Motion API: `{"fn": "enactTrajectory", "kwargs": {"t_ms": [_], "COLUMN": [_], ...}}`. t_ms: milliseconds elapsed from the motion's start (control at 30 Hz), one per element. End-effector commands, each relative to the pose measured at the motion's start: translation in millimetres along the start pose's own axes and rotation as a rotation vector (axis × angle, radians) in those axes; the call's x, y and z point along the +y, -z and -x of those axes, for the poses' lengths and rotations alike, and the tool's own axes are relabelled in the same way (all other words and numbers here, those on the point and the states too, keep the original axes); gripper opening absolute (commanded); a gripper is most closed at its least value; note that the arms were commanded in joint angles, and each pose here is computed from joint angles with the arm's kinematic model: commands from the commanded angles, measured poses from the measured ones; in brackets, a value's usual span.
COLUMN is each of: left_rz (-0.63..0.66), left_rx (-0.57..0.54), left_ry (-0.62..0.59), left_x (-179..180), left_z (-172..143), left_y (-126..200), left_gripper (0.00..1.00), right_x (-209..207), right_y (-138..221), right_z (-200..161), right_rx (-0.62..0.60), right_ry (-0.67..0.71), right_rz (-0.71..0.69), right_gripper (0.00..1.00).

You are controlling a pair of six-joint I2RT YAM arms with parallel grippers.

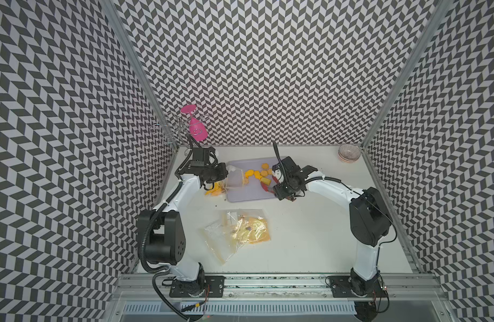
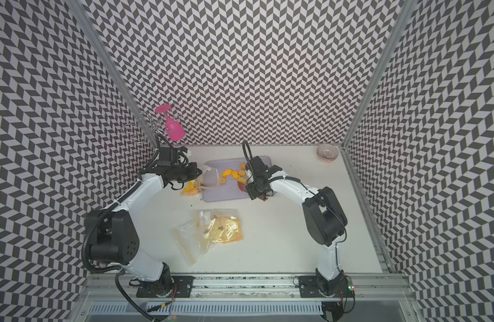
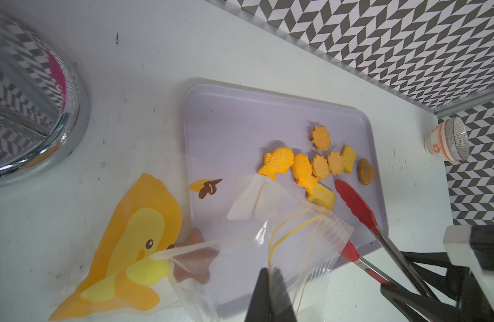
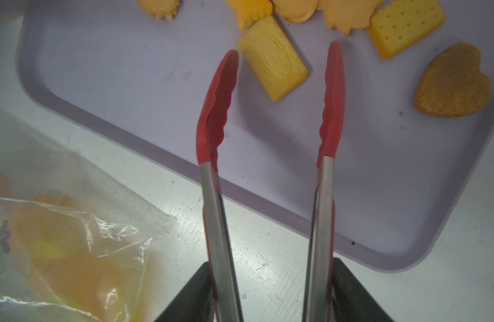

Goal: Put the cookies into a resealable bag to prevent moisture
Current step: Pick up the cookie from the tray.

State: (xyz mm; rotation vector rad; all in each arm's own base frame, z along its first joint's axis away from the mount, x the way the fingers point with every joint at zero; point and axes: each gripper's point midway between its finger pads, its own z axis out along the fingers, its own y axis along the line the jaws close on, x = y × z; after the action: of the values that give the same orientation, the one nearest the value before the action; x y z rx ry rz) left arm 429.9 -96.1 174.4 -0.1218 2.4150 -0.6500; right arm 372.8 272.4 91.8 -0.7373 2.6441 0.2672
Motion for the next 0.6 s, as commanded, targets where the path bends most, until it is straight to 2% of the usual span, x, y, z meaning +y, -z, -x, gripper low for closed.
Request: {"fn": "enactTrajectory", "kwargs": {"t_ms": [0,267,567], "left_rz": [-0.017,-0.016,-0.024], "left_rx": [-0.027,-0.028,-0.024], "left_ry": [-0.036,-0.035,-0.034], "left_x": [-5,-5,-5], "left_z": [4,4,4], "left_y": [6,6,5], "left_gripper": [0.0,0.0,0.0], "right_x": [6,8,8], "right_y": [2,6,58], "right_z": [15,15,23], "right_rx": [-0.037,-0.041,-0.169], "right_ry": [0.025,0.022,-0.036], "right_rz": [0.034,0.046,0.043], "right_gripper": [0.57,0.45,0.38]}}
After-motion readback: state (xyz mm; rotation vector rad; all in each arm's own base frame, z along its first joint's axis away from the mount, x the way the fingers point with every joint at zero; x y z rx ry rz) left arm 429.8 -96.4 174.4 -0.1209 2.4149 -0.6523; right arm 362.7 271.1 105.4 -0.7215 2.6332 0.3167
